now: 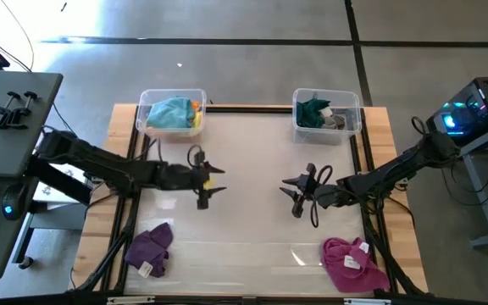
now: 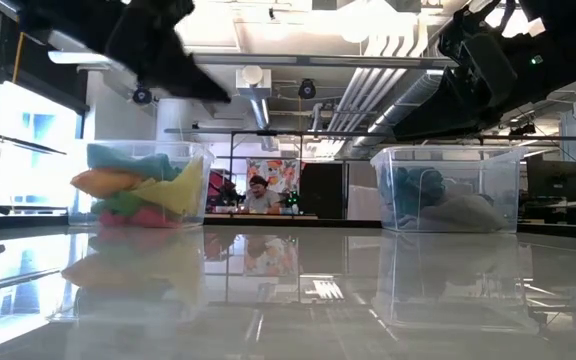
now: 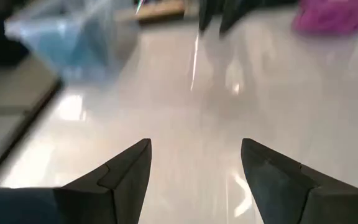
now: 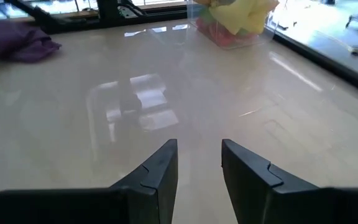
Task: Sort towels by color in basket
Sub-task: Put the violet microfiber cloth into the right transparent bin
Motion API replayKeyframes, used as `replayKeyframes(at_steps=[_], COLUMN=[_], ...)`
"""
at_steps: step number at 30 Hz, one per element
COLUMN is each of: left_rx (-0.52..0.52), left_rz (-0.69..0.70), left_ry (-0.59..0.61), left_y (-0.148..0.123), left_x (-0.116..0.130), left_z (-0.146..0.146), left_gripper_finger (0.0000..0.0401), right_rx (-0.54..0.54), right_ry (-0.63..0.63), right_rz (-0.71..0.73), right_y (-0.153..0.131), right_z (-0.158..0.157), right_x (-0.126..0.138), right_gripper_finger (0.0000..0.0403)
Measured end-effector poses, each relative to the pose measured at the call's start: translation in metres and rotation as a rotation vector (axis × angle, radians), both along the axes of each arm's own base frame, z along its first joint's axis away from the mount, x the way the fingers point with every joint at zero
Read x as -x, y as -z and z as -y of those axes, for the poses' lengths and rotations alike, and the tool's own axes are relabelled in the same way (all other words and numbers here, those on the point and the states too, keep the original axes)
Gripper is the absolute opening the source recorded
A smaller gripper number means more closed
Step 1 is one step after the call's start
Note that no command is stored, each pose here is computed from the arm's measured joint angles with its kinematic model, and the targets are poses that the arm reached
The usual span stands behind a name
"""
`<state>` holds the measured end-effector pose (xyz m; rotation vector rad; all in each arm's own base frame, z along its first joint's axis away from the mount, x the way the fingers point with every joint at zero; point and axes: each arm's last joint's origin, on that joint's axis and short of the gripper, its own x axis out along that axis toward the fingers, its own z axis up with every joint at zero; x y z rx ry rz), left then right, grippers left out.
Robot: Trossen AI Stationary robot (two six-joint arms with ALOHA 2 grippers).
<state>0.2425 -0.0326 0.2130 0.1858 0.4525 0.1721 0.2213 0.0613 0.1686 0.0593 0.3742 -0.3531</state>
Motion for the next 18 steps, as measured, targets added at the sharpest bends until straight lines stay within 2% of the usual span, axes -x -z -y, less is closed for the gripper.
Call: replayKeyframes(at_steps=[6,9,13,15,18], left_rx=[0.162,0.294,0.472,0.550,0.652], left_rz=[-0.234,-0.367,-0.526,-0.591,-0.696], left_ry=[-0.051,-0.036,-0.089,-0.131,-0.215], left_y=[0.002,-0.010,-0.030,-0.039,-0.046], left_x=[0.007,0.010,0.017,0.022,0.032], left_z=[0.024,0.034,0.046,0.054,0.068], left_gripper_finger=[0.0234,0.0234,0.0234,0.0234,0.0234], right_rx=[0.052,0.082,0.141,0.176,0.174], right_ry=[-0.003,0.004,-0.008,0.059,0.227], right_rz=[-0.020,-0.037,-0.096,-0.165,-0.248], right_y=[0.000,0.001,0.004,0.009,0.014], right_z=[0.001,0.001,0.002,0.006,0.015], right_x=[0.000,0.001,0.003,0.010,0.028], right_gripper_finger=[0.0119,0.0119,0.0119,0.0119,0.0119])
